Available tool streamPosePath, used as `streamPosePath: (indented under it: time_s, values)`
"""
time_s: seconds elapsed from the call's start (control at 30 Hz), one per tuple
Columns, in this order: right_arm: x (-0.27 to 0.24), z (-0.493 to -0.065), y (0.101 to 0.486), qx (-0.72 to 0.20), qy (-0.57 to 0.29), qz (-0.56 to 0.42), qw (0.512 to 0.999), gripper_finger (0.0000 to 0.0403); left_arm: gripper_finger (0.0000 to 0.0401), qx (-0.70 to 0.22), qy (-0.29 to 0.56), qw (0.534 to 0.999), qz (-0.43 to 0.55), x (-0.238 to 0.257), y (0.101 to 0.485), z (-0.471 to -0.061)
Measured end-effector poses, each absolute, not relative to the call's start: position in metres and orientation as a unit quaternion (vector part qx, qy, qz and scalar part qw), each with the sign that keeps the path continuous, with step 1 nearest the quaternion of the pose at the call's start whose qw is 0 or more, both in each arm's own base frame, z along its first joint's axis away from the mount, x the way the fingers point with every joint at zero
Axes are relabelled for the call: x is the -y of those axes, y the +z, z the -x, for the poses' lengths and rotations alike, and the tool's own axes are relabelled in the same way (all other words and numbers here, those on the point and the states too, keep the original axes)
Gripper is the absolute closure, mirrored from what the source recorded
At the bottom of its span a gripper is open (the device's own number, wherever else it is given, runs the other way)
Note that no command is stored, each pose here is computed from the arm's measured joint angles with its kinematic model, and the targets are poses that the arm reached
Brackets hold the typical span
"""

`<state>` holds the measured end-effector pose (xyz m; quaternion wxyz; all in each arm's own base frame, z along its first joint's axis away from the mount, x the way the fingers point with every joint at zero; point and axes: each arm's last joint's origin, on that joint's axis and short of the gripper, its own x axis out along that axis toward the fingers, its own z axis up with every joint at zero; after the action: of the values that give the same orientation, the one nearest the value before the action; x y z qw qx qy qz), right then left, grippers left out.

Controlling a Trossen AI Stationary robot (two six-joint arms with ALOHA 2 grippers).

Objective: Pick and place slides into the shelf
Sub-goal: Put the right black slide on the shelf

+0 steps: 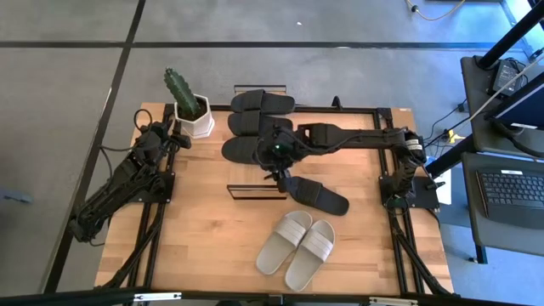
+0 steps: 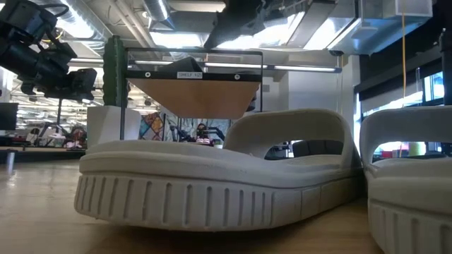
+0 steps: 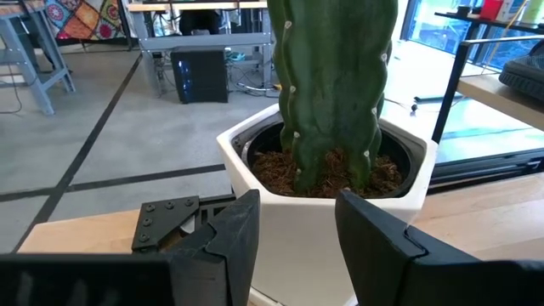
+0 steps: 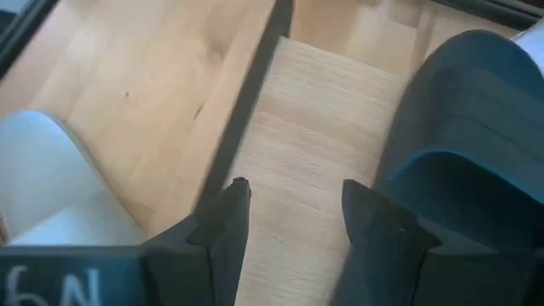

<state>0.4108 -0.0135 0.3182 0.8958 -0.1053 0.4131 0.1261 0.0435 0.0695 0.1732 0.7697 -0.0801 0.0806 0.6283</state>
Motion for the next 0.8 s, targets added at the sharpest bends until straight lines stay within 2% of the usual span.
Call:
streamPosePath:
  time_s: [0.8]
  values:
    - [0.012,-0.423,0.293,-0.453,0.094,0.053,0.885,0.0214,0.0254,-0.081,0.628,0.770,0.080,-0.069,0.173,-0.043]
